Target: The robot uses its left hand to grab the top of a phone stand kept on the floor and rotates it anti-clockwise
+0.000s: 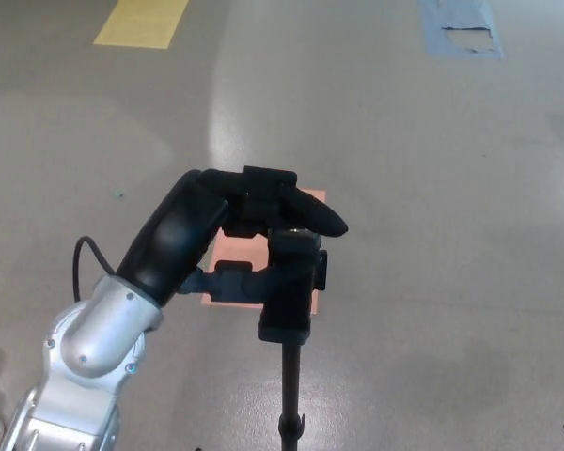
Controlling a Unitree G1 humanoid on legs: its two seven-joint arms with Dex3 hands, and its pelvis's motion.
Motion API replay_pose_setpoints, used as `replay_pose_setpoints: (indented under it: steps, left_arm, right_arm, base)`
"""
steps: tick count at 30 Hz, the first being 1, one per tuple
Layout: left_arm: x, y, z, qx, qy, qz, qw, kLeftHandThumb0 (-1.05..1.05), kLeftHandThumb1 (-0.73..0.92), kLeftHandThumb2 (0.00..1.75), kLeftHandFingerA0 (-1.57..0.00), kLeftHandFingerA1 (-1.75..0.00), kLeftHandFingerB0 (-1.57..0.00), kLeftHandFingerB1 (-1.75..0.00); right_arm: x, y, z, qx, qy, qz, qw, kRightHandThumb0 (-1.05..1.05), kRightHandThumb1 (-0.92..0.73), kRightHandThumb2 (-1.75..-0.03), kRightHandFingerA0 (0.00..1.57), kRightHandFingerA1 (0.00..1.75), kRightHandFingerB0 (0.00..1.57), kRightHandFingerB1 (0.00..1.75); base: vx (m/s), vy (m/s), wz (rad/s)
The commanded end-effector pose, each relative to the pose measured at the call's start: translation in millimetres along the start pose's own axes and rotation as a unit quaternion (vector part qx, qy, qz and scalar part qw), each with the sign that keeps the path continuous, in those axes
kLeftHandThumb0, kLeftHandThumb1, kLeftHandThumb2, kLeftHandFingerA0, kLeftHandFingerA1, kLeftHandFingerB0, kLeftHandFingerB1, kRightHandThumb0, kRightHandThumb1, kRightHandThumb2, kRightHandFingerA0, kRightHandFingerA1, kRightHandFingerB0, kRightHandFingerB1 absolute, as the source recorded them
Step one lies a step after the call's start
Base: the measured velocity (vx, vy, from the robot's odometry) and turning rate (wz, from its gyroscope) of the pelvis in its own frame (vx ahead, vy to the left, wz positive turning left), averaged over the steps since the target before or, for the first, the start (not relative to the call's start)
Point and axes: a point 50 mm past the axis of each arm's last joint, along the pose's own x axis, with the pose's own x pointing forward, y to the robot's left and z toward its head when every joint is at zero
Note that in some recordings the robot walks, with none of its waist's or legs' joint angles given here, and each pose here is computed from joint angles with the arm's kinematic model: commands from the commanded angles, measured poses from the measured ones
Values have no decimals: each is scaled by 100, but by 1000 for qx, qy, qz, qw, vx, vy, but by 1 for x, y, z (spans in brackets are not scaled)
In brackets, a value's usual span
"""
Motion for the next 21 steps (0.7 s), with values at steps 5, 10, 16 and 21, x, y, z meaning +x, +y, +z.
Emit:
replay_pose_setpoints:
  steps: [5,10,16,21]
  left_arm:
    - [0,5,-11,-138,101,10,985,-15,75,62,-97,-67,-90,-55]
    - [3,5,-13,-209,141,34,967,-15,75,63,-97,-67,-90,-57]
    - [3,6,-19,-315,200,51,926,-15,74,62,-93,-67,-87,-55]
    - [3,7,-24,-355,220,53,907,-14,74,62,-91,-70,-83,-55]
  right_arm:
    - [-2,-9,2,1,9,-16,1000,-64,-81,-64,31,34,0,23]
    - [-2,-10,5,1,5,-17,1000,-70,-65,-95,26,49,0,22]
    - [-2,-11,5,-5,8,-18,1000,-70,-65,-96,26,49,0,22]
    - [-1,-11,7,-6,7,-17,1000,-69,-65,-96,26,49,0,22]
  base:
    - [0,0,0]
    - [0,0,0]
    - [0,0,0]
    - [0,0,0]
